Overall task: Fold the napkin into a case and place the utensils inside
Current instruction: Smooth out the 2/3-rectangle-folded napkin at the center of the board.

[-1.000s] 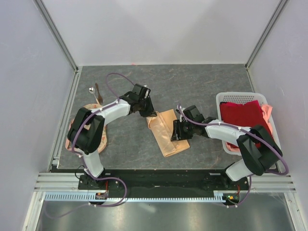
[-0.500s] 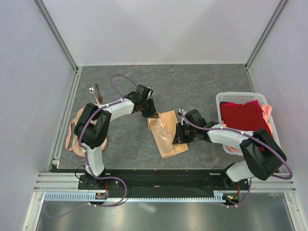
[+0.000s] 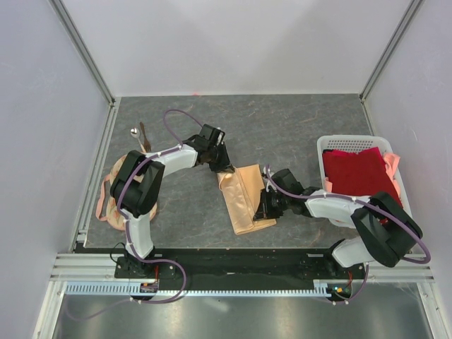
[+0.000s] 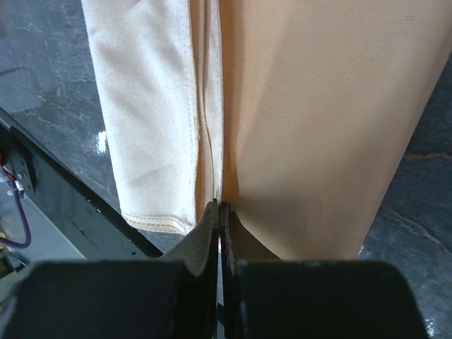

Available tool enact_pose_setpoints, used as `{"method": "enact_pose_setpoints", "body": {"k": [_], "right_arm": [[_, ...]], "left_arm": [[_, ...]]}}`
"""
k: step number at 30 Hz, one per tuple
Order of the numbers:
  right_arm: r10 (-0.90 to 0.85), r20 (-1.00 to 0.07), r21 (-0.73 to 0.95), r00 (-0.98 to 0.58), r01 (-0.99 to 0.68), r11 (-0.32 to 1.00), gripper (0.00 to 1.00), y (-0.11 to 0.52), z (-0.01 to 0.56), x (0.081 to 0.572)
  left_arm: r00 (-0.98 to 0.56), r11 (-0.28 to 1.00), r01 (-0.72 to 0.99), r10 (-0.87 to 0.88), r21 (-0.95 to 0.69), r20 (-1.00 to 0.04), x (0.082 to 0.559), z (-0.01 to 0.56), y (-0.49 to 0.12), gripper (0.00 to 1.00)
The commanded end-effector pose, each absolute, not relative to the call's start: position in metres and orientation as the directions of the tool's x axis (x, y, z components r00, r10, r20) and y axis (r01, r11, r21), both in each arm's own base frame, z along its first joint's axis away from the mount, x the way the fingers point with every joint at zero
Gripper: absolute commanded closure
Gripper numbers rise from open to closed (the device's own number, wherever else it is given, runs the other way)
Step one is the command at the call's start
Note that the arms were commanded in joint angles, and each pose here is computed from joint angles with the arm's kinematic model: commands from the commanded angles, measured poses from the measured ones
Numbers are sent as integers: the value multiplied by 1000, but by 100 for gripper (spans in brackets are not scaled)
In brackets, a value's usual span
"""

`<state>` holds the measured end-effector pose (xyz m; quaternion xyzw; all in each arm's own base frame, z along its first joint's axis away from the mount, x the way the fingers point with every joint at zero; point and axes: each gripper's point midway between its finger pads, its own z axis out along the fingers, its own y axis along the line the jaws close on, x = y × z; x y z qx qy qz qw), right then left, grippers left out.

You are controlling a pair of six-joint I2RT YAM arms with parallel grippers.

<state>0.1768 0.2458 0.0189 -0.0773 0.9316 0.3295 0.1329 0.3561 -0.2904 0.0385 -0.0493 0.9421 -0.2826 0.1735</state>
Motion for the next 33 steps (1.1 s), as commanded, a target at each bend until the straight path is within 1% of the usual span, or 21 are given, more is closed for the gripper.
{"method": "enact_pose_setpoints", "body": {"k": [1, 2, 3, 4, 6, 10, 12, 13, 14, 16, 17, 18, 19, 22, 25, 33], "right_arm": [[-20, -319, 648, -947, -234, 725, 100, 255, 36, 176], [-17, -309, 655, -951, -226, 722, 100, 256, 36, 175], [-7, -327, 673, -945, -238, 700, 100, 262, 41, 179], [3, -313, 684, -950, -224, 694, 100, 262, 41, 176], [16, -315, 688, -949, -217, 692, 100, 263, 42, 178], [19, -311, 688, -950, -211, 694, 100, 262, 42, 178], [21, -311, 689, -950, -210, 694, 100, 262, 42, 178], [21, -311, 688, -950, -210, 694, 100, 262, 42, 177], [24, -310, 688, -950, -207, 695, 100, 261, 42, 177], [30, -310, 691, -950, -204, 693, 100, 261, 43, 177], [34, -308, 692, -951, -200, 694, 100, 261, 44, 177], [36, -308, 693, -951, -199, 693, 100, 260, 44, 176], [39, -312, 696, -949, -200, 690, 100, 261, 45, 176], [44, -310, 698, -950, -196, 688, 100, 260, 46, 175], [50, -306, 703, -951, -190, 685, 100, 260, 46, 174], [62, -288, 724, -955, -175, 668, 100, 261, 44, 170]], "left_arm": [[-914, 797, 52, -205, -602, -350, 365, 66, -304, 84], [-909, 800, 68, -197, -597, -367, 363, 70, -306, 82], [-903, 794, 86, -193, -602, -384, 358, 80, -305, 74], [-903, 789, 97, -187, -607, -387, 354, 85, -306, 71], [-907, 767, 144, -150, -625, -393, 331, 97, -311, 65], [-903, 753, 271, -17, -599, -430, 276, 103, -320, 57], [-889, 760, 346, 78, -549, -452, 244, 94, -326, 56], [-859, 749, 404, 114, -526, -499, 235, 102, -327, 56], [-837, 769, 436, 156, -467, -525, 220, 92, -326, 55], [-771, 763, 513, 208, -394, -601, 211, 96, -326, 55], [-743, 768, 540, 242, -345, -624, 202, 92, -327, 55], [-724, 756, 565, 264, -329, -637, 197, 92, -330, 55], [-689, 768, 582, 291, -267, -664, 200, 88, -328, 55], [-629, 745, 639, 363, -191, -687, 186, 82, -337, 55], [-603, 719, 674, 402, -170, -689, 174, 74, -345, 55], [-586, 733, 675, 463, -85, -665, 163, 47, -350, 53]]}}
